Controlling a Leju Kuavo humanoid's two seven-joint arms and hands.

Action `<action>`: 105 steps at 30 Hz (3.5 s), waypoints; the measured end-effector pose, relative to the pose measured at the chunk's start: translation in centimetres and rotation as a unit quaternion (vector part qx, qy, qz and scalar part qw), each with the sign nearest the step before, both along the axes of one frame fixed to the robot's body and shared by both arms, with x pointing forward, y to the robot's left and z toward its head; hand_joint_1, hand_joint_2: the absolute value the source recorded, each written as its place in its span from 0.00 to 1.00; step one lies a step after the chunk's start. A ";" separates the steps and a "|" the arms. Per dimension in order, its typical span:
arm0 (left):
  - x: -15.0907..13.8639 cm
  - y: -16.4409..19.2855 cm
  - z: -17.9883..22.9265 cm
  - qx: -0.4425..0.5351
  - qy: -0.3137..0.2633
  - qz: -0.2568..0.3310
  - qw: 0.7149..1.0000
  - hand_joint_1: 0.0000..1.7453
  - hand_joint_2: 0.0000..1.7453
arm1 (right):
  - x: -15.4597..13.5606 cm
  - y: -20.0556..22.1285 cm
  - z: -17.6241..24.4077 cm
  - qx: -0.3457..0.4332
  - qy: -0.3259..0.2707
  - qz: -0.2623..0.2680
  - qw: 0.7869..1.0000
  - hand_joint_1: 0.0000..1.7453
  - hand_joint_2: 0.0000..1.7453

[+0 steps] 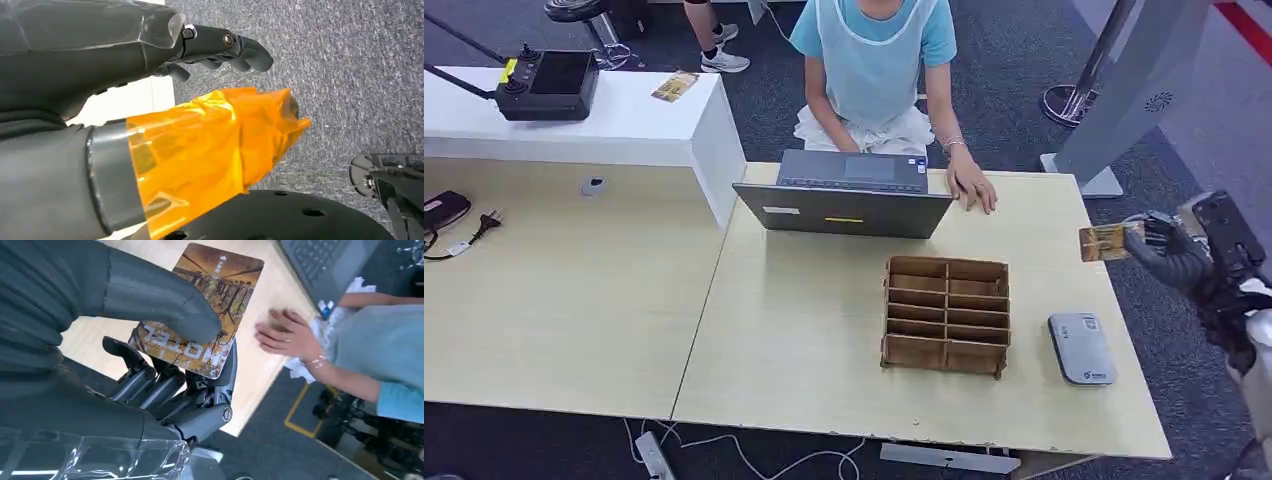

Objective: Pass the card to the sensor for recognition and then transmit it.

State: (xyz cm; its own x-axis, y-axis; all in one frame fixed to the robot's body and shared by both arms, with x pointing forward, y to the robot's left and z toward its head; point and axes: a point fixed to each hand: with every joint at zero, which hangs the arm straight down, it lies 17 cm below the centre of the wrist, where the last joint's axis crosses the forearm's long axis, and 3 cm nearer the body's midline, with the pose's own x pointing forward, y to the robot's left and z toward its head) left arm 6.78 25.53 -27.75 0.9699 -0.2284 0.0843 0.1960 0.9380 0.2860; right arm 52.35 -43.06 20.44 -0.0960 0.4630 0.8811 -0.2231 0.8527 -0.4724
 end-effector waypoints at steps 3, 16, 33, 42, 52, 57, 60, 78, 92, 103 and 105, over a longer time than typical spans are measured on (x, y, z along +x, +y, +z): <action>0.0 0.0 0.0 0.000 0.000 -0.001 1.000 0.00 0.00 | 1.4 1.4 2.5 -0.010 -0.021 0.007 1.000 1.00 1.00; 0.1 0.0 0.0 0.000 0.002 -0.004 1.000 0.00 0.00 | 7.4 9.9 13.2 -0.137 -0.139 0.002 0.981 1.00 1.00; 0.2 -0.4 0.0 -0.006 0.004 -0.018 1.000 0.00 0.00 | 9.8 21.1 22.7 -0.304 -0.270 -0.027 0.913 1.00 1.00; 0.3 -0.6 0.0 -0.007 0.003 -0.036 0.999 0.00 0.00 | 10.5 24.3 24.1 -0.383 -0.307 -0.039 0.870 1.00 1.00; 0.6 -0.8 0.0 -0.008 0.002 -0.059 0.998 0.00 0.00 | 12.1 25.8 21.2 -0.443 -0.293 -0.047 0.846 1.00 1.00; 0.7 -1.0 0.1 -0.008 0.001 -0.068 0.998 0.00 0.00 | 12.6 26.0 20.6 -0.454 -0.291 -0.057 0.840 1.00 1.00; 0.7 -1.1 0.1 -0.010 0.001 -0.071 0.997 0.00 0.00 | 13.0 25.8 19.6 -0.466 -0.278 -0.060 0.838 1.00 1.00; 0.8 -1.5 0.1 -0.012 0.000 -0.076 0.997 0.00 0.00 | 13.9 26.2 16.1 -0.496 -0.237 -0.058 0.833 1.00 1.00; 0.8 -1.6 0.1 -0.014 0.000 -0.076 0.997 0.00 0.00 | 14.0 26.4 16.0 -0.499 -0.233 -0.058 0.833 1.00 1.00; 0.8 -1.6 0.1 -0.014 0.000 -0.074 0.997 0.00 0.00 | 14.0 26.1 16.1 -0.500 -0.232 -0.062 0.832 1.00 1.00; 0.8 -1.6 0.1 -0.013 0.000 -0.074 0.997 0.00 0.00 | 14.1 26.0 16.2 -0.499 -0.232 -0.063 0.833 1.00 1.00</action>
